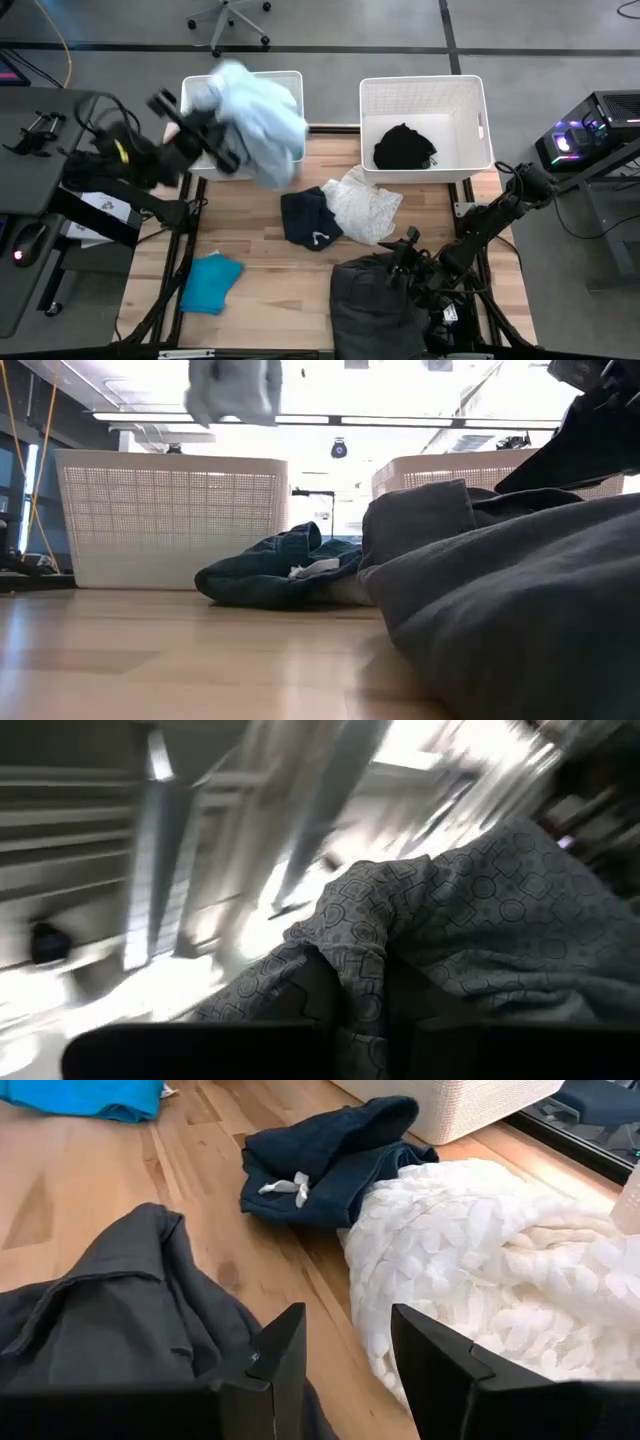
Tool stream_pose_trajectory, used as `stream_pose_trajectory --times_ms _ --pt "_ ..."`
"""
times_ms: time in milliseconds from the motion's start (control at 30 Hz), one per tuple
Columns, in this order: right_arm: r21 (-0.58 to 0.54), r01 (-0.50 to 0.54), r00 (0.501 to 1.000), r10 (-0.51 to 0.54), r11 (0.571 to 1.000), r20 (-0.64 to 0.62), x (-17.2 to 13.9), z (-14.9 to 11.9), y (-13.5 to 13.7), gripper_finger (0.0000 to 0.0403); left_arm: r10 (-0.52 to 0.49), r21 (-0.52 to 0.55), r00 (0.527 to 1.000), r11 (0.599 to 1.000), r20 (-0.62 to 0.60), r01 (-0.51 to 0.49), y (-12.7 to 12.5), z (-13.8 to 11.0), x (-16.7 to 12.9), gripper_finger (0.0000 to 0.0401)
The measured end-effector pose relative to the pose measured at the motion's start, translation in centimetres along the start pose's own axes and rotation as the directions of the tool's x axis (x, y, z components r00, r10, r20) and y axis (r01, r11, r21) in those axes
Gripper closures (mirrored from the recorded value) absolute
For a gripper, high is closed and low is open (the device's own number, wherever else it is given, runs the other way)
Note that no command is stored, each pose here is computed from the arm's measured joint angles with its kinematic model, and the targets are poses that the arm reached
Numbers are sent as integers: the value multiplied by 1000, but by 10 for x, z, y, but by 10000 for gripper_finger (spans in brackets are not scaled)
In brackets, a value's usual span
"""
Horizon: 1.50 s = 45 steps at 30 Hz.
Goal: Sort clothes
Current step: Put the blue dress into the left white laundry organizer
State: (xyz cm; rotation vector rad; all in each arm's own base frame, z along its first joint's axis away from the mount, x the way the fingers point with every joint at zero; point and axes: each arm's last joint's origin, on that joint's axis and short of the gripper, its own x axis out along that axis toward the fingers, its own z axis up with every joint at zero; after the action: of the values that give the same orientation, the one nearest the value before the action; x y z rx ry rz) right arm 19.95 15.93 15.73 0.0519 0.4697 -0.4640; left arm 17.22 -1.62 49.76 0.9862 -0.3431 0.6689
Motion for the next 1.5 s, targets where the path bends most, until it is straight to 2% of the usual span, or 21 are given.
stream_pose_trajectory --times_ms 67,167,267,333,433,533,600,667,767,867,967,1033,1100,1133,1233,1367,1500 --pt "4 8 1000 -8 1000 -1 2 1 -1 270 66 66 995 996 -78 -61 17 -5 12 382" --pt "8 16 1000 -16 1000 -2 4 2 -2 270 154 158 963 980 -223 -120 35 -23 25 382" --pt "11 20 1000 -20 1000 -3 5 2 -3 270 211 219 909 966 -360 -137 44 -51 32 382" --pt "11 20 1000 -20 1000 -4 5 2 -3 270 227 224 862 965 -453 -136 49 -72 33 382" --pt "11 20 1000 -20 1000 -4 5 2 -3 270 191 166 788 979 -586 -115 52 -104 31 382" --pt "7 20 1000 -20 1000 -4 5 2 -3 270 70 38 721 997 -690 -61 45 -137 31 382" --pt "8 20 1000 -20 1000 -4 5 2 -3 270 -24 -50 654 999 -756 -21 35 -157 30 381" --pt "9 20 1000 -20 1000 -4 5 2 -3 270 -113 -127 563 992 -819 15 23 -175 28 378" --pt "9 20 1000 -20 1000 -4 5 2 -3 270 -246 -238 387 969 -889 70 0 -201 23 372" --pt "10 20 1000 -20 1000 -4 5 2 -3 270 -377 -366 178 926 -909 89 -25 -224 16 367" --pt "12 19 1000 -19 1000 -4 5 2 -3 270 -475 -476 -23 876 -879 76 -48 -244 8 365" --pt "16 20 1000 -20 1000 -4 5 2 -3 270 -511 -522 -132 850 -849 66 -65 -258 1 365" --pt "17 20 1000 -19 1000 -4 5 2 -3 270 -522 -542 -201 839 -829 56 -83 -274 -6 364" --pt "19 20 1000 -19 1000 -4 5 2 -3 270 -522 -547 -229 835 -821 56 -92 -282 -11 364" --pt "19 19 1000 -19 1000 -4 5 2 -3 270 -512 -540 -272 841 -815 35 -118 -307 -25 362" --pt "19 19 1000 -19 1000 -4 5 2 -3 270 -507 -529 -271 849 -818 7 -139 -330 -36 338" --pt "19 19 1000 -19 1000 -5 5 2 -3 270 -508 -521 -272 853 -818 -27 -145 -337 -38 295"
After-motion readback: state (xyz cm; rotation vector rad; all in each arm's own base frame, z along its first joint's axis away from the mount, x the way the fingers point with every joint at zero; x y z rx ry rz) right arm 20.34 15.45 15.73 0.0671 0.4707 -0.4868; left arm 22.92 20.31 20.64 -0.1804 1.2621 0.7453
